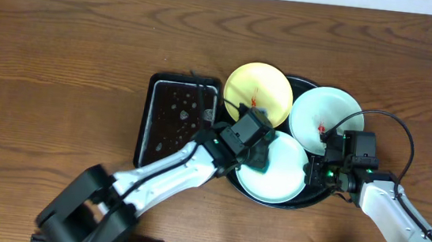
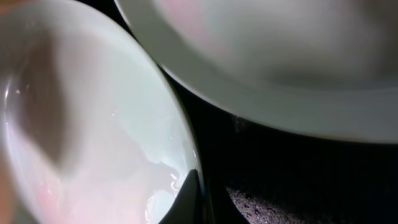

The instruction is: Clean dirty plates on tray and stack at the side

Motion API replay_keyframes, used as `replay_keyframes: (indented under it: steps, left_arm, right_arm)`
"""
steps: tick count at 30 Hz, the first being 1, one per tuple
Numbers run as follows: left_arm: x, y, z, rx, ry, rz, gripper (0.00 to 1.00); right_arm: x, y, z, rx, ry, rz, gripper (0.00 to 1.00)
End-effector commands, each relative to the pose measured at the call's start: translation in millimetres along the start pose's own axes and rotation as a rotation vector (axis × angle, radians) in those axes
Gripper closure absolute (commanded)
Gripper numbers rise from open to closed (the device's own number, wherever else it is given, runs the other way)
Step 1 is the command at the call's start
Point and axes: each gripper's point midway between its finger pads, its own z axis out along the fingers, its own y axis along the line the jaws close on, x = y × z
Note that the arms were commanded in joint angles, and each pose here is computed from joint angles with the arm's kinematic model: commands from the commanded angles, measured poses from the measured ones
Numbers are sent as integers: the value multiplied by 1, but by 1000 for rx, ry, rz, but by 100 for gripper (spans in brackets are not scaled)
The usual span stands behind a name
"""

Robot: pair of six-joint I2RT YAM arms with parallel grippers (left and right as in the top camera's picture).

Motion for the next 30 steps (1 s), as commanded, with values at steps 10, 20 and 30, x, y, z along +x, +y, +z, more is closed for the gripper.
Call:
replay_keyframes:
  steps: [10,20,30]
  left_arm:
    - [12,-14,40,32,9,17,92]
    - [29,37,47,-178,71,64,93]
    - [-19,15,-45,-67,-59,112,92]
  right_arm:
    - [2,-1,1,7,5,-2,99]
    - [2,-1,1,7,5,-2,99]
    - [1,-1,1,6,3,-2,86]
